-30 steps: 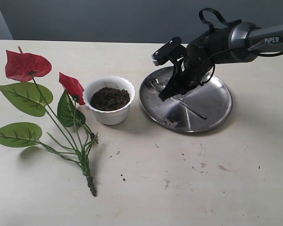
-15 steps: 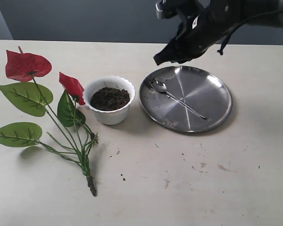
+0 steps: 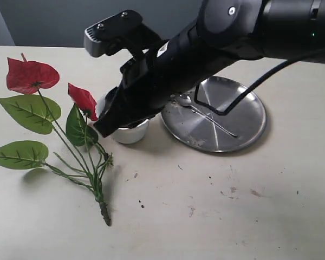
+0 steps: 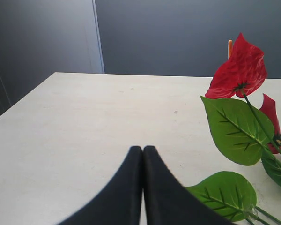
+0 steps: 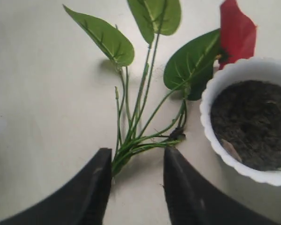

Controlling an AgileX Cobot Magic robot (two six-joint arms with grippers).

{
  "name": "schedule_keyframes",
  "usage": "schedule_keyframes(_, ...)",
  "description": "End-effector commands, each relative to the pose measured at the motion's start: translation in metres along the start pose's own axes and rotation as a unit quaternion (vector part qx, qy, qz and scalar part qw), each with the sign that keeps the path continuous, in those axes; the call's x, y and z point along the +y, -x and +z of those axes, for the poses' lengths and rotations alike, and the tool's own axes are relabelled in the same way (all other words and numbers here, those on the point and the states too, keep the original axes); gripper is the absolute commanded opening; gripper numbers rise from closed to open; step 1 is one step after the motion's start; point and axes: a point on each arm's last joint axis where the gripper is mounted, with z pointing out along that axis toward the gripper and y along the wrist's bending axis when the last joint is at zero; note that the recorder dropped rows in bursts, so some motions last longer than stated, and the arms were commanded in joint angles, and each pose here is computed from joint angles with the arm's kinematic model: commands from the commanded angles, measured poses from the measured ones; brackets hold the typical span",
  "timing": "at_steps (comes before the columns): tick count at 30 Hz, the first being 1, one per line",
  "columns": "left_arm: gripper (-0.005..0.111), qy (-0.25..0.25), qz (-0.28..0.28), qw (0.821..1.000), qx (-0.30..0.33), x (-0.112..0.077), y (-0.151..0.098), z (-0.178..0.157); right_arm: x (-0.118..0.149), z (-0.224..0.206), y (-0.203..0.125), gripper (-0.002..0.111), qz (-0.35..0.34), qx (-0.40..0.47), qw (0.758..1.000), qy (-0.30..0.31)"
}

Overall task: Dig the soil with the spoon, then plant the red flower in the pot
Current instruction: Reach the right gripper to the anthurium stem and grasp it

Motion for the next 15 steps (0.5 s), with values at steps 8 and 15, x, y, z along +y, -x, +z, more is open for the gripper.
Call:
schedule_keyframes(8, 0.0, 0.001, -0.001, 1.0, 0.001, 0.0, -0.001, 0.0, 0.016, 0.069, -0.007, 0.05, 0.009, -0.019, 0.999, -0.024)
schedule_keyframes(15, 0.0, 0.001, -0.001, 1.0, 0.001, 0.0, -0.001, 0.0, 0.005, 0.101, -0.019, 0.05, 0.04, -0.01, 0.998, -0.041)
